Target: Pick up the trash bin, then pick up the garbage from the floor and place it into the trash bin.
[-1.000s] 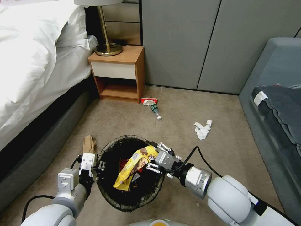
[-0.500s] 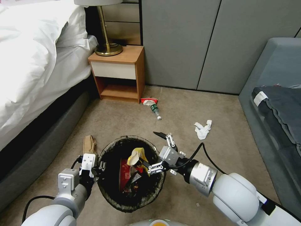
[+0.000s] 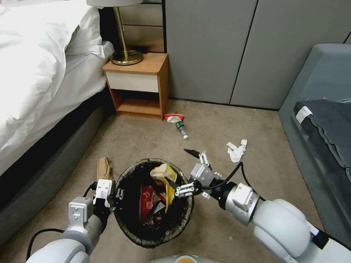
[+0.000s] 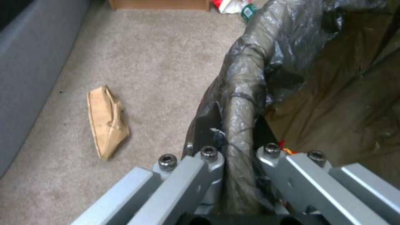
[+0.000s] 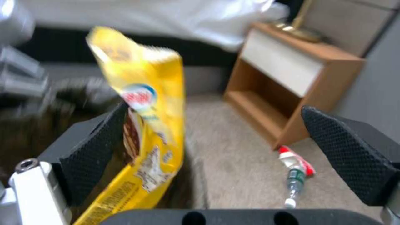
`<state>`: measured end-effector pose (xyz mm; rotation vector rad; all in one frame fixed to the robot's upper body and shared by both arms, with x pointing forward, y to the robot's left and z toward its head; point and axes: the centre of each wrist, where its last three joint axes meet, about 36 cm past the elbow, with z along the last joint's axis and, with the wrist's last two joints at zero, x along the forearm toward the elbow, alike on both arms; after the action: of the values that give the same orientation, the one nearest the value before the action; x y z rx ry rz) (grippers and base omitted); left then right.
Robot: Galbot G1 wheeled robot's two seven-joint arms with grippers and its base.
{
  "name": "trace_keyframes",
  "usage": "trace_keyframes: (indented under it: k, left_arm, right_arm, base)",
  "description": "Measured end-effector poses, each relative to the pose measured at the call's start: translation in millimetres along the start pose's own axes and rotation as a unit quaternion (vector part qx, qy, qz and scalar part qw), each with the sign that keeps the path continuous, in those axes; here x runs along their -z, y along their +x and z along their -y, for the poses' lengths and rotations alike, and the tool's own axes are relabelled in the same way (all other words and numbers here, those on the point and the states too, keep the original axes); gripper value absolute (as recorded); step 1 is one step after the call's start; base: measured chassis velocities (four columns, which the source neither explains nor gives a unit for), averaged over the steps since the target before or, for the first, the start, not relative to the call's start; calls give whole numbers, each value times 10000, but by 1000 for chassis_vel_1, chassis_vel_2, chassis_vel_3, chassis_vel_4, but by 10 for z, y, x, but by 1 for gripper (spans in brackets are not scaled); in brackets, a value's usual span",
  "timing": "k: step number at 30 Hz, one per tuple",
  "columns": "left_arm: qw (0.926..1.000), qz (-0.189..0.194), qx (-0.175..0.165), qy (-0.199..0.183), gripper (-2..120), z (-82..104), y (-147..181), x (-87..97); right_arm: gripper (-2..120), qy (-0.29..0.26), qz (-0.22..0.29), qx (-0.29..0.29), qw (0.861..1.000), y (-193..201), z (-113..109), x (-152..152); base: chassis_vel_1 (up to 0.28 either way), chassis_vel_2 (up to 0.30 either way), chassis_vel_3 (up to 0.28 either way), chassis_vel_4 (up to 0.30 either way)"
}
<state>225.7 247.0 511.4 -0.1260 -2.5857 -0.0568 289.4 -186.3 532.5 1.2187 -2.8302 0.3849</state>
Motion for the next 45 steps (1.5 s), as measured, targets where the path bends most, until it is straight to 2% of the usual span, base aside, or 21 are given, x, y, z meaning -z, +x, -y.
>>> trace_keyframes:
  k: [5, 12, 22, 27, 30, 34, 37, 38, 40, 45]
  left_arm:
    - [10000, 77, 41, 46, 1, -13, 8, -10]
    - [10000, 68, 58, 40, 1, -25, 12, -12]
    - [10000, 46, 48, 37, 1, -18, 14, -19]
    - [10000, 36, 61, 30, 1, -29, 17, -19]
    - [10000, 49, 78, 37, 1, -44, 18, -13]
    - [9999, 55, 77, 47, 1, -49, 18, -11]
    - [9999, 69, 73, 77, 1, -53, 17, -6]
    - [9999, 69, 73, 77, 1, -53, 17, -6]
    - [9999, 70, 82, 86, 1, -55, 18, -7]
    - [9999, 60, 98, 95, 1, -57, 21, -12]
  right_arm:
    - [100, -478, 411, -699, 9956, 143, 12, 83]
    - [100, -907, 401, -958, 9904, 252, -131, 48]
    - [100, -745, 167, -913, 9929, 293, -235, -23]
    - [100, -800, 71, -1172, 9899, 310, -229, -37]
    - [100, -848, -51, -1625, 9830, 401, -186, -92]
    - [100, -841, -81, -1931, 9775, 477, -160, -135]
    - [100, -986, -120, -2618, 9600, 609, -133, -206]
    - [100, -986, -120, -2618, 9600, 609, -133, -206]
    - [100, -959, 12, -2993, 9493, 694, -107, -241]
    - [100, -824, 128, -3306, 9401, 838, -71, -293]
  base:
    - [0, 0, 0, 0]
    - [0, 0, 0, 0]
    - [0, 0, 0, 0]
    - [0, 0, 0, 0]
    - [0, 0, 0, 0]
    - [0, 0, 0, 0]
    - [0, 0, 0, 0]
    - [0, 0, 0, 0]
    - [0, 0, 0, 0]
    - [0, 0, 0, 0]
